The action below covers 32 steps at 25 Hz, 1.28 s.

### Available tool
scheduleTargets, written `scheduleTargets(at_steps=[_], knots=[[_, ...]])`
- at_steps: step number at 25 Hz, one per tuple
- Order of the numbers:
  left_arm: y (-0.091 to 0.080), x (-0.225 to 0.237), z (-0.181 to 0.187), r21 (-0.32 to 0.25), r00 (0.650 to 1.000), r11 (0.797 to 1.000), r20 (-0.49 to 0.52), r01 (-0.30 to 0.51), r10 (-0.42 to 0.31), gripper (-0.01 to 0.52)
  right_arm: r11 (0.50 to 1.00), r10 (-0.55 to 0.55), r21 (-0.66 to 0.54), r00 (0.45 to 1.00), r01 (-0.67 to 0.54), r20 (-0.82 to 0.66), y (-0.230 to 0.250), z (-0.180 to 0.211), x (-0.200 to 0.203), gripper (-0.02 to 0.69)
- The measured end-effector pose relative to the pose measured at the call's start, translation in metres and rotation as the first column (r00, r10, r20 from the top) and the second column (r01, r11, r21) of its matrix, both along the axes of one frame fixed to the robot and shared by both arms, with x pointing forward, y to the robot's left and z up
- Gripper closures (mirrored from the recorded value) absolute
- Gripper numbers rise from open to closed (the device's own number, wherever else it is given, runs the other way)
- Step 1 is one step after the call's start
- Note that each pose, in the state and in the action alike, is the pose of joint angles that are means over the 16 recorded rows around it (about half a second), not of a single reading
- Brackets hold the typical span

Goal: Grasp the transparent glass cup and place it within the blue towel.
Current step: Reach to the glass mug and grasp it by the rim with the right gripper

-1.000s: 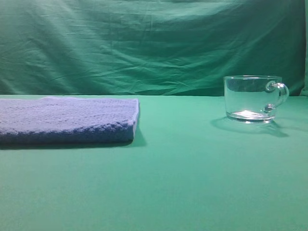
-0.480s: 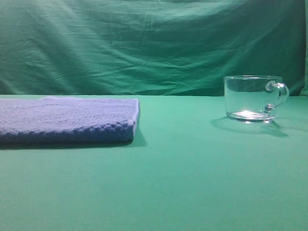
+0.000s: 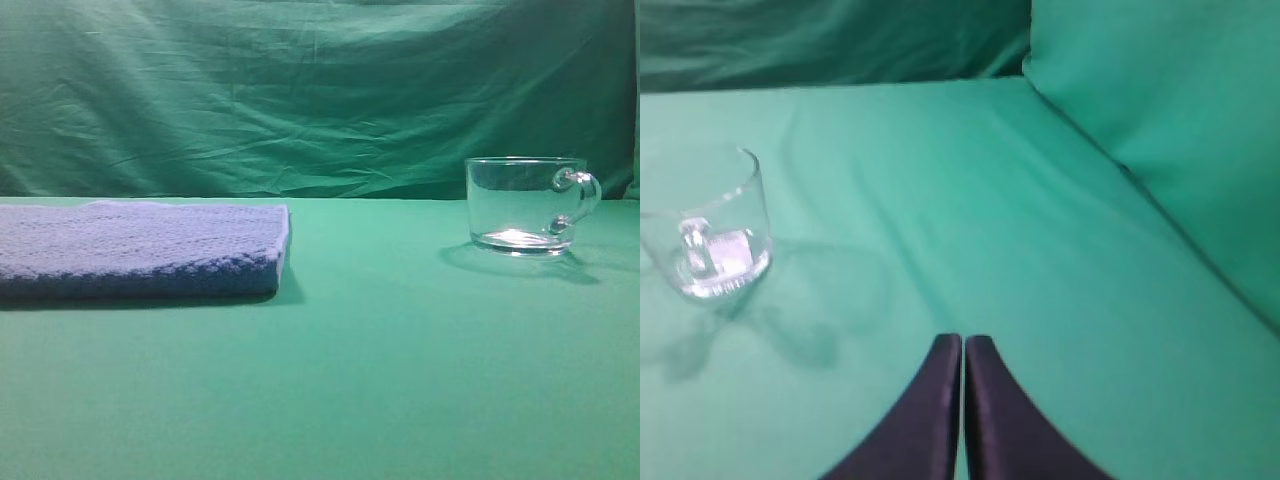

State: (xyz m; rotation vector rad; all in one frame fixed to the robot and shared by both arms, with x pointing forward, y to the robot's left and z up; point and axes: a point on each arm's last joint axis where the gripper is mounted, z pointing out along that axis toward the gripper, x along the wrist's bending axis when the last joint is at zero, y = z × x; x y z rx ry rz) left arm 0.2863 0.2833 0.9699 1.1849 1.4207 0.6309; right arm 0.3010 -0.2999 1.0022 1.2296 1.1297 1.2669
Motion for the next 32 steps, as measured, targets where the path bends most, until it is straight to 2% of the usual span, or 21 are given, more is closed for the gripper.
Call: scheduleTargets(at_steps=[4,7,10,13,17,22,26,32], knots=[[0.0,0.0,0.0,0.0,1.0,1.0,0.0,0.0,0.0,0.514,1.0,0.0,0.021,0.999,0.001,-0.041,0.0,0.022,0.012,0.665],[0.0,0.0,0.0,0.0,1.0,1.0,0.0,0.0,0.0,0.514,0.999,-0.022,0.026,0.987,0.026,-0.158,-0.003,0.036,0.028,0.665],[0.0,0.0,0.0,0.0,1.0,1.0,0.0,0.0,0.0,0.514,0.999,-0.044,0.011,0.95,0.049,-0.308,-0.005,0.046,0.049,0.665],[0.0,0.0,0.0,0.0,1.0,1.0,0.0,0.0,0.0,0.514,0.998,-0.057,-0.019,0.885,0.055,-0.463,-0.005,0.051,0.072,0.665],[0.0,0.0,0.0,0.0,1.0,1.0,0.0,0.0,0.0,0.514,0.997,-0.061,-0.068,0.767,0.023,-0.639,0.0,0.054,0.101,0.665],[0.0,0.0,0.0,0.0,1.0,1.0,0.0,0.0,0.0,0.514,0.991,-0.049,-0.118,0.628,-0.069,-0.777,0.016,0.056,0.133,0.651],[0.0,0.0,0.0,0.0,1.0,1.0,0.0,0.0,0.0,0.514,0.976,-0.028,-0.141,0.551,-0.163,-0.834,0.035,0.056,0.154,0.575],[0.0,0.0,0.0,0.0,1.0,1.0,0.0,0.0,0.0,0.514,0.951,-0.006,-0.147,0.46,-0.271,-0.888,0.061,0.046,0.182,0.343]])
